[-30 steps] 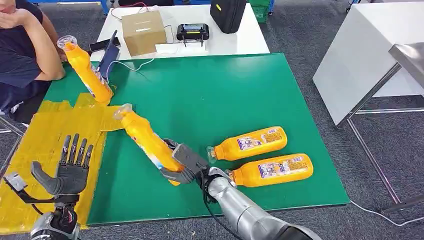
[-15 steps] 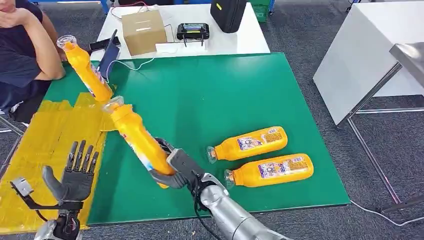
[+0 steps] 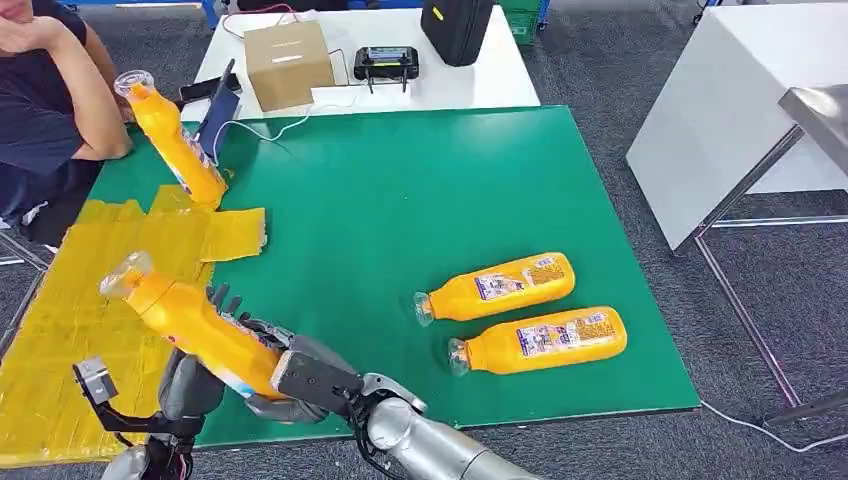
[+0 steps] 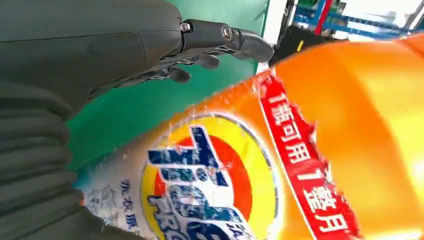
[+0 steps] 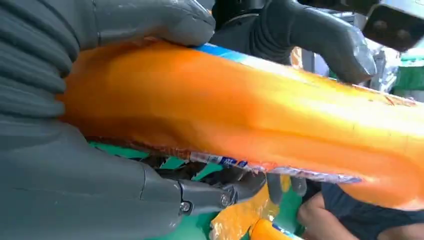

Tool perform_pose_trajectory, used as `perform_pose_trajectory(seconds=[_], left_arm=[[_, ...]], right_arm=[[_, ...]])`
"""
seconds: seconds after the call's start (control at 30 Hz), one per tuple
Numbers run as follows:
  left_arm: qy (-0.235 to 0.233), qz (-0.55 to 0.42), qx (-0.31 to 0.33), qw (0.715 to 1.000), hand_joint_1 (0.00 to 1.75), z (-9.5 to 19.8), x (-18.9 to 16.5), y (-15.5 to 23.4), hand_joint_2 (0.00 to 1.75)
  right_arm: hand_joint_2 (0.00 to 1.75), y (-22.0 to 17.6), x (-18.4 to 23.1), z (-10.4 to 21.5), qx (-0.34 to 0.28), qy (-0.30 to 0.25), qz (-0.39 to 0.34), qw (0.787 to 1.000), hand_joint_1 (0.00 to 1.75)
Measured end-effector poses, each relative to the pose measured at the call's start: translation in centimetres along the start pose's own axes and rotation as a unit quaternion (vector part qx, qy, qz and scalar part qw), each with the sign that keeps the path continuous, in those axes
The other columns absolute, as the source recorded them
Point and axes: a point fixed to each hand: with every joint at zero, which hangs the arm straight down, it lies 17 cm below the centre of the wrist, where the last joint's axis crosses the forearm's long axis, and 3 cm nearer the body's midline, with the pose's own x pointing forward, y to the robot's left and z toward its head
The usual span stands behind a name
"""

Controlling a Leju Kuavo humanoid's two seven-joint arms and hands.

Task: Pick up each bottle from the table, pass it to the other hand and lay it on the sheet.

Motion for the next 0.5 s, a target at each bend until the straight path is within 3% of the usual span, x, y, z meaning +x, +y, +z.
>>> perform_pose_trajectory(seconds=[0.5], left_arm=[[-0.006, -0.012, -0.044, 0.999, 0.00, 0.3, 0.1, -2.7, 1.75]], right_arm=[[1.75, 3.6, -1.0, 0.6, 0.047, 0.023, -0.009, 0.999, 1.75]])
